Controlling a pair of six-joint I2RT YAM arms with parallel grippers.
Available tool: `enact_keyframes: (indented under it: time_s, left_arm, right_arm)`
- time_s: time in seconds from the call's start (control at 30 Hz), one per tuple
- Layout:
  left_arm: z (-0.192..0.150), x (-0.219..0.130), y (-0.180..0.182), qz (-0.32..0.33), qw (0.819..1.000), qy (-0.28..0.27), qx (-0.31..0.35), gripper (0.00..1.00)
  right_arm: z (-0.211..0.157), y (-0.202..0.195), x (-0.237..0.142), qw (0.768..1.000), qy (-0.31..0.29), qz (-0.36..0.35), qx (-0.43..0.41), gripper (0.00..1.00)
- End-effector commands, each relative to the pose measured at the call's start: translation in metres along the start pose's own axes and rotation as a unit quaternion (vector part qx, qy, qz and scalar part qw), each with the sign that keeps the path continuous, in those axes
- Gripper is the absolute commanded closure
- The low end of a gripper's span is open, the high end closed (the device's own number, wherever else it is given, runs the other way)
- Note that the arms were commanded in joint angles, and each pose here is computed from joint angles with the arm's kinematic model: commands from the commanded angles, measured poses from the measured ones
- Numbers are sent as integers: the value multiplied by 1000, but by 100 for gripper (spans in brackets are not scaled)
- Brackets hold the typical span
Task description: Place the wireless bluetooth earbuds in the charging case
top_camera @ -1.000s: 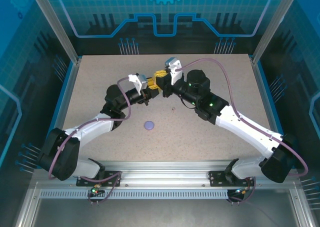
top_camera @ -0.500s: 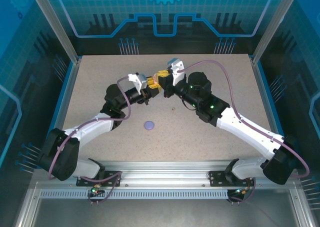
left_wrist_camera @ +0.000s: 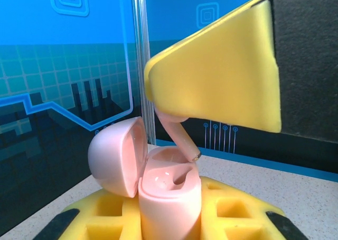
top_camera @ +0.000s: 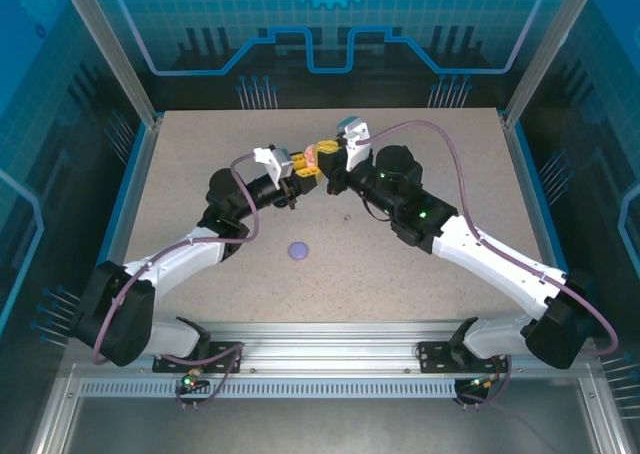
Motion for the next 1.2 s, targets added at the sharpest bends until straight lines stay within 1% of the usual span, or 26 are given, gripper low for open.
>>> enact_keyframes:
  time_s: [0.0, 0.27, 0.47, 0.73, 0.97, 1.17]
  left_arm:
    - [24, 2, 1, -8, 999, -34, 28, 100]
    - [24, 2, 1, -15, 999, -32, 26, 100]
    - [26, 1, 2, -7, 999, -36, 30, 100]
    - [36, -2, 4, 9, 998, -43, 41, 100]
    - [41, -4, 6, 26, 997, -49, 48, 100]
    - [44, -3, 8, 29, 997, -52, 45, 100]
  right_arm:
    - [-1, 4, 4, 1000, -7, 9, 10, 96]
    - [-2, 4, 8, 1000, -2, 13, 14, 96]
    - [-6, 3, 11, 1000, 6, 9, 14, 97]
    - [-17, -3, 2, 1000, 12, 0, 22, 98]
    - [-19, -5, -6, 1000, 6, -9, 24, 98]
    - [-25, -5, -2, 999, 20, -4, 27, 98]
Point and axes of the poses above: each hand's point on the last joint's axis, 136 mm out from that joint toward the fingers, its own x axis out along the fingers, its own y axis along the line the jaws close on, z = x × y, the point moved 10 cm from there along -x, back along the fingers, and after that the axes turned 14 degrees about x, right-handed, at the moved point
